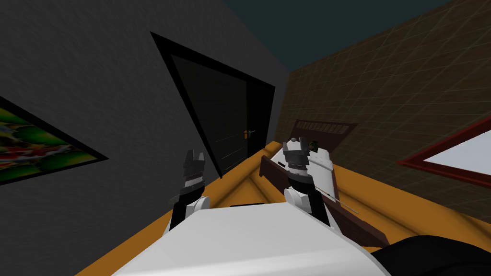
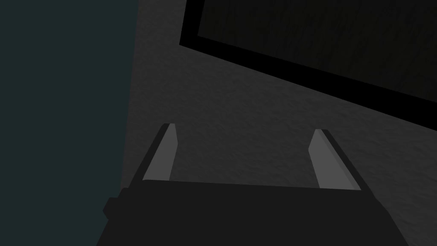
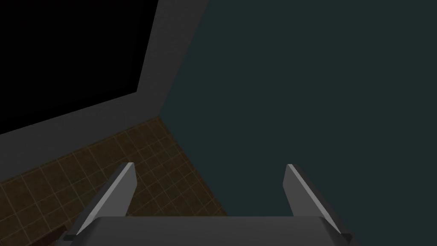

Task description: Push the door open

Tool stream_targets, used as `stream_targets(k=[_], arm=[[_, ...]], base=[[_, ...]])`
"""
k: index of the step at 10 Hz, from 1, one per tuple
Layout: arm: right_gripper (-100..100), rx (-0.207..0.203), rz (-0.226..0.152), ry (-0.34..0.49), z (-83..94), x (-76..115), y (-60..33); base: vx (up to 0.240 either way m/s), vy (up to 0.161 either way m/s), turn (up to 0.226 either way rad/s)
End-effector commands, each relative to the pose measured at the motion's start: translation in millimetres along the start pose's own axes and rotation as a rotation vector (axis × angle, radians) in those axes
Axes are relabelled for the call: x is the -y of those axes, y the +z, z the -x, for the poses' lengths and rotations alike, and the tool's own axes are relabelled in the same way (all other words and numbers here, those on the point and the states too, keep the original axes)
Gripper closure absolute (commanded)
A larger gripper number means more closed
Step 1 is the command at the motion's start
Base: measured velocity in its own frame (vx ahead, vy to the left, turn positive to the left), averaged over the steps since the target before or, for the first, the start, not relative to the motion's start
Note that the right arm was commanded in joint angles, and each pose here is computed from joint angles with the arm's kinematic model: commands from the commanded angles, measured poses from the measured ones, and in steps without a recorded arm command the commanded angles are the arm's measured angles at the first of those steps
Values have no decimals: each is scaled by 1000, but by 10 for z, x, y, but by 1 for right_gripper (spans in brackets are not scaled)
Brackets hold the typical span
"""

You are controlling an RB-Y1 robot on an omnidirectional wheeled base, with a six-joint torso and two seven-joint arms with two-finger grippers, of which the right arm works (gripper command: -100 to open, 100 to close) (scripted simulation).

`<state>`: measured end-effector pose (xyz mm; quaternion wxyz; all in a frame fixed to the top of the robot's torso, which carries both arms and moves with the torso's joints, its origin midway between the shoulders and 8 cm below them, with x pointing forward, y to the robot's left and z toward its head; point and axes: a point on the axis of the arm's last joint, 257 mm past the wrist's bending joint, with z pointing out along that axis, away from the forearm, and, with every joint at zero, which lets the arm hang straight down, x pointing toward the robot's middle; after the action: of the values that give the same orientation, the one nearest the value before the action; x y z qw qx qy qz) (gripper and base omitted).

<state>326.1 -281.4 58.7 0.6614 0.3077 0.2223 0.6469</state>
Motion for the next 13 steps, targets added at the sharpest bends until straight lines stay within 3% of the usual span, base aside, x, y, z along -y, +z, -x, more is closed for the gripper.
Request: stream_targets(k=[1,13], arm=[[-100,-13,-18,15,-18,108,-28],[-100,-97,-157,109,-83,897,-311]], base=[[49,-53,130],[110,-8,70]])
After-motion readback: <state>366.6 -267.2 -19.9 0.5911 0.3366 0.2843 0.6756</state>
